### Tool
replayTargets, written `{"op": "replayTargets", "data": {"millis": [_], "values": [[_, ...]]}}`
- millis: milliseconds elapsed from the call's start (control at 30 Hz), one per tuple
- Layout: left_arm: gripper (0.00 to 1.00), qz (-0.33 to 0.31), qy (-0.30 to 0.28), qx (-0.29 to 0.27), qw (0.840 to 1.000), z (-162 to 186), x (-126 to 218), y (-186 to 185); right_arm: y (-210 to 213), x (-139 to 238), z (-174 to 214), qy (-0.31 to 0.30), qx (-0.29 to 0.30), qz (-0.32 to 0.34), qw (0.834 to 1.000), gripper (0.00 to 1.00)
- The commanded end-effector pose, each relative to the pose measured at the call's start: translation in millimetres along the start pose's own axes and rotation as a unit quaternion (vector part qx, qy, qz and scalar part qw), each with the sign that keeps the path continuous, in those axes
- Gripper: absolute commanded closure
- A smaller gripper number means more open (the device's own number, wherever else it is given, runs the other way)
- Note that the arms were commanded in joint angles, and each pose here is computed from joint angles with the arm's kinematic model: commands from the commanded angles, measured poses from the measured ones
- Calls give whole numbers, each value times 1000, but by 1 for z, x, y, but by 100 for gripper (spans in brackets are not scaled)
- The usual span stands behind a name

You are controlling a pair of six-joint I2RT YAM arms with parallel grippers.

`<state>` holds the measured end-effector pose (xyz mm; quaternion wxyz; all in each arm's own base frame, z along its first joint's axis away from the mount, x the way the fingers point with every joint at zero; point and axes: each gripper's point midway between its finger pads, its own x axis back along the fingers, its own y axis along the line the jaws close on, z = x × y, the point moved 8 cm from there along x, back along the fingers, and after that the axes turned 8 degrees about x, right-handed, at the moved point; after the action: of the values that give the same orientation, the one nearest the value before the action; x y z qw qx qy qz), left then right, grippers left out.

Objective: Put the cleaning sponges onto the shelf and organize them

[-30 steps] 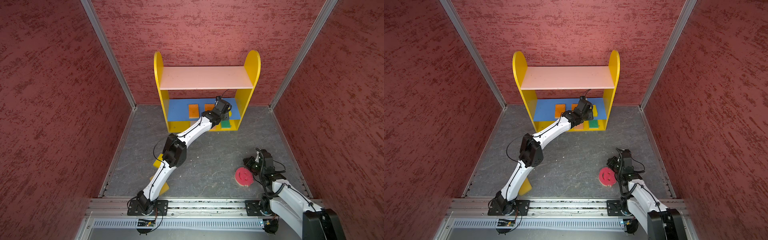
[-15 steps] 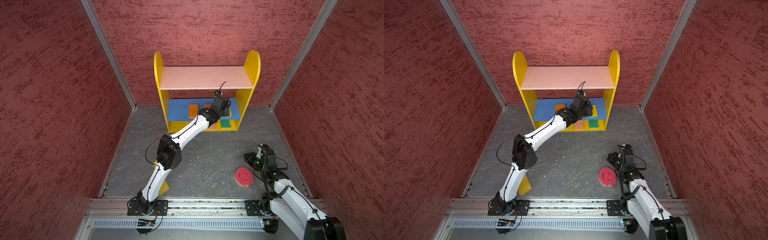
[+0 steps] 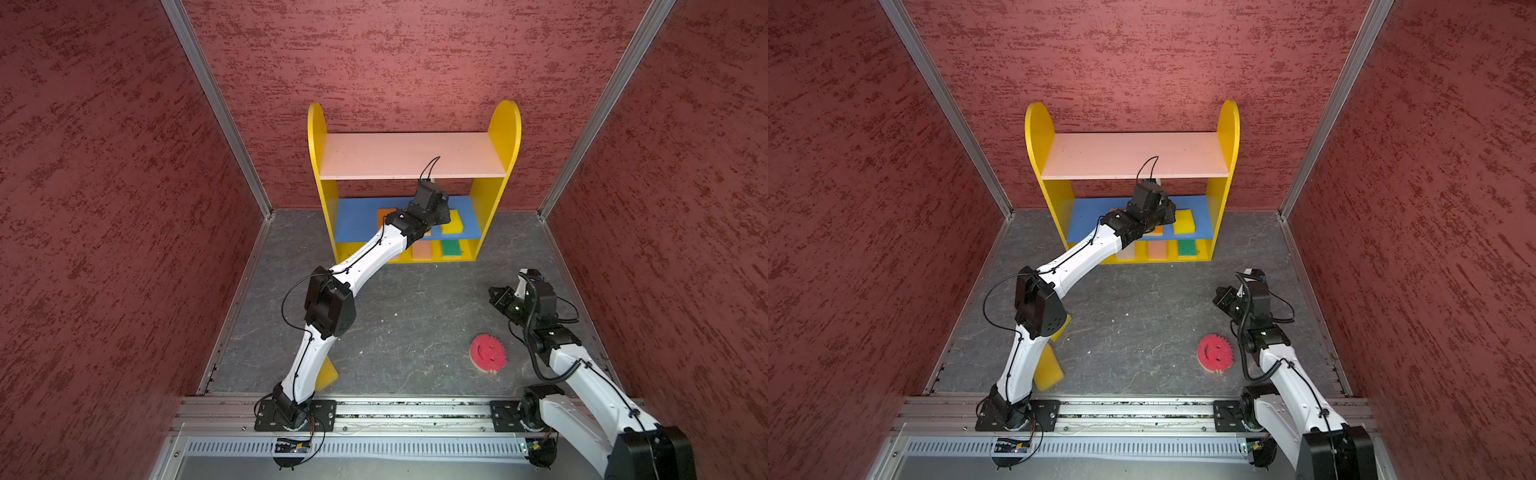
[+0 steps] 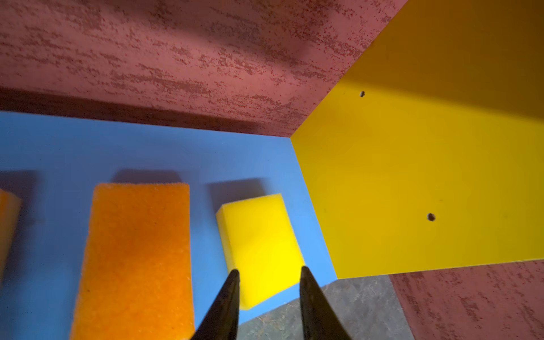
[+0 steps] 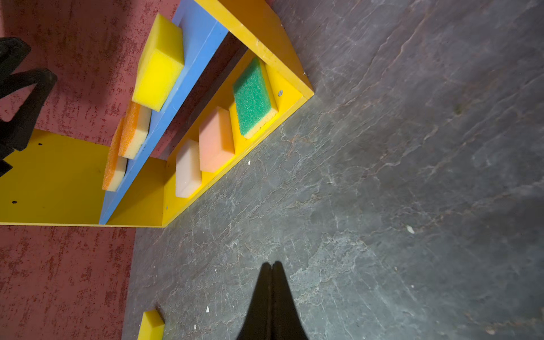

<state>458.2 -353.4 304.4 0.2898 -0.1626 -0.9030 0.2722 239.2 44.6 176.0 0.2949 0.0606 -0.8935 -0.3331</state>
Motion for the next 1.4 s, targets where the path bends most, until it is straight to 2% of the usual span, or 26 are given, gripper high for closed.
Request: {"op": "replayTargets", "data": {"millis": [0, 233, 833, 1367], "values": [[62, 16, 19, 19, 1000, 9, -25, 12, -7, -2, 4, -2, -8, 12, 1000, 100], [58, 27, 24, 29, 999, 16, -41, 16, -14, -9, 10, 13, -12, 22, 1000, 100], [57, 25, 20, 40, 999, 24, -68, 21, -28, -22, 25, 41, -18, 32, 998, 100], [56, 28, 23, 50, 998, 29, -76, 22, -34, -32, 33, 60, -22, 34, 997, 100]]}}
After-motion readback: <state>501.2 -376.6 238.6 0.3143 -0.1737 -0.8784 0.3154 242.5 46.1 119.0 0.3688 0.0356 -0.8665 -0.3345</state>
